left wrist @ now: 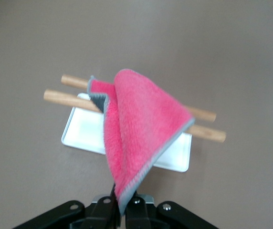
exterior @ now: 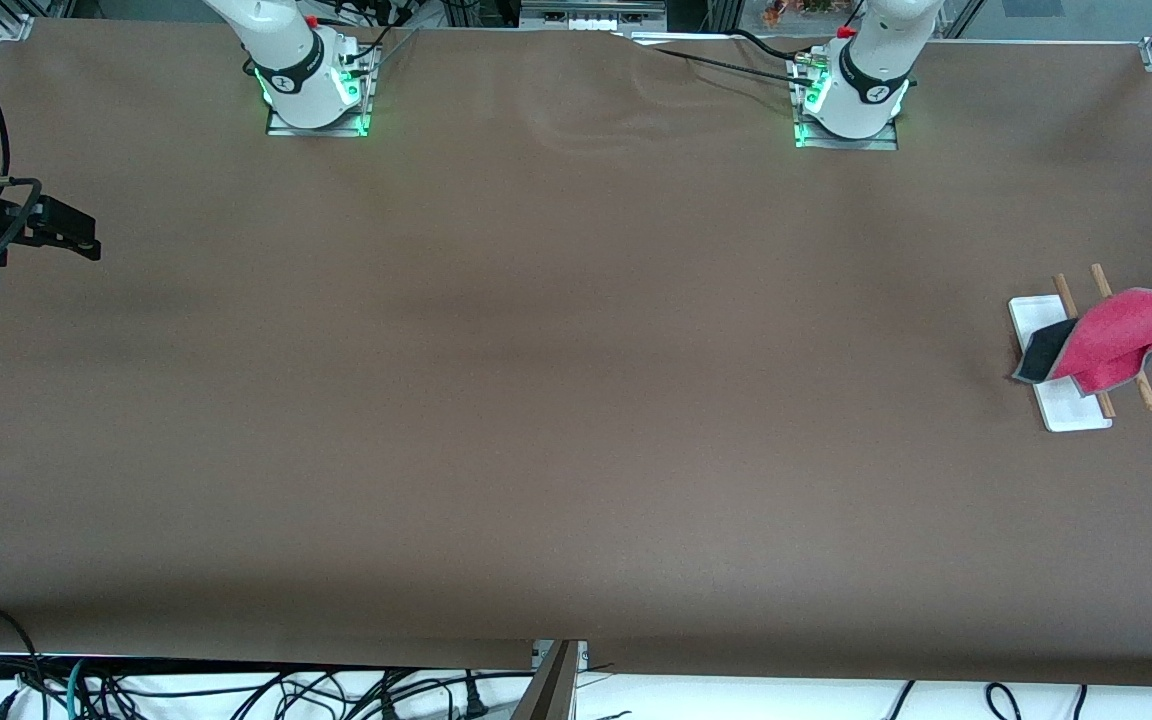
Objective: Pass towel and hang on rack
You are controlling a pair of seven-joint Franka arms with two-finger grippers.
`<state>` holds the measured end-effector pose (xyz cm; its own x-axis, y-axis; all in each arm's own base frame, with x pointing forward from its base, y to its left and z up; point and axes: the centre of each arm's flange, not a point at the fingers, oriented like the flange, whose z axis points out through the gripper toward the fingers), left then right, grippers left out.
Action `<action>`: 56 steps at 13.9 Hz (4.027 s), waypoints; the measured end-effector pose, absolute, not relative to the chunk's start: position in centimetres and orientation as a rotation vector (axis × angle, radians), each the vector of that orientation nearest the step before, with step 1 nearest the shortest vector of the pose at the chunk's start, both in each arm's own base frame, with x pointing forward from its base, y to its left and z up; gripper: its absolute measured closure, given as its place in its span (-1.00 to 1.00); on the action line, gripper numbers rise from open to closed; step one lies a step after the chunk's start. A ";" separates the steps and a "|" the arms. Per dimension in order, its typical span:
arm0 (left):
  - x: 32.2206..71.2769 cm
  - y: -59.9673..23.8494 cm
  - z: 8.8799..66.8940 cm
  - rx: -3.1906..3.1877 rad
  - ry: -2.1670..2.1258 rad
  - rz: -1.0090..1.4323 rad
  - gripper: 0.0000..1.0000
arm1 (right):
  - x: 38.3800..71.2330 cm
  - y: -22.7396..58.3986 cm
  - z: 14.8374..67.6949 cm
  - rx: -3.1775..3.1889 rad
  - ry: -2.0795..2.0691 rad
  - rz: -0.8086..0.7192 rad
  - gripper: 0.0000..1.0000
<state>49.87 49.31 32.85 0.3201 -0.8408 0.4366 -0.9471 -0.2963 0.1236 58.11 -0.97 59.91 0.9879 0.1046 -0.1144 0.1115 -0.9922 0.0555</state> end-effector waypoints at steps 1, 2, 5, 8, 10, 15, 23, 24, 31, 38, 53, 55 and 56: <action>49.8 49.6 31.8 2.227 -1.598 0.414 0.74 | 58.1 -1.0 59.9 3.071 0.162 -0.173 -1.00; 49.6 49.9 30.7 2.224 -1.592 0.415 0.55 | 58.1 -1.0 59.8 3.071 0.160 -0.173 -1.00; 49.7 50.4 30.5 2.230 -1.604 0.425 -0.01 | 58.1 -1.0 59.8 3.071 0.160 -0.173 -1.00; 52.6 49.4 33.7 2.233 -1.706 0.456 -0.64 | 58.1 -0.9 59.9 3.071 0.161 -0.173 -1.00; 53.7 49.0 34.9 2.241 -1.745 0.462 -1.00 | 58.1 -0.9 59.8 3.071 0.161 -0.173 -1.00; 54.4 48.8 36.8 2.278 -1.741 0.472 -1.00 | 58.1 -0.7 59.8 3.071 0.166 -0.173 -1.00; 63.0 34.9 45.1 2.419 -1.677 0.311 -1.00 | 58.1 -0.1 59.9 3.071 0.183 -0.172 -1.00; 63.3 32.5 46.7 2.476 -1.621 0.272 -1.00 | 58.1 -0.1 59.9 3.071 0.183 -0.172 -1.00; 58.8 14.6 57.1 2.892 -1.104 0.105 -1.00 | 58.1 -0.1 59.9 3.071 0.183 -0.171 -1.00; 56.2 4.0 57.9 3.076 -0.257 -0.050 -1.00 | 58.1 -0.1 59.9 3.071 0.183 -0.171 -1.00; 55.7 1.1 58.2 3.088 0.084 -0.139 -1.00 | 58.1 -0.1 59.9 3.071 0.184 -0.171 -1.00; 56.1 1.1 58.3 3.088 0.084 -0.132 -1.00 | 58.1 -0.1 59.9 3.071 0.184 -0.171 -1.00; 56.3 1.1 58.3 3.088 0.083 -0.129 -1.00 | 58.1 -0.1 59.9 3.071 0.184 -0.171 -1.00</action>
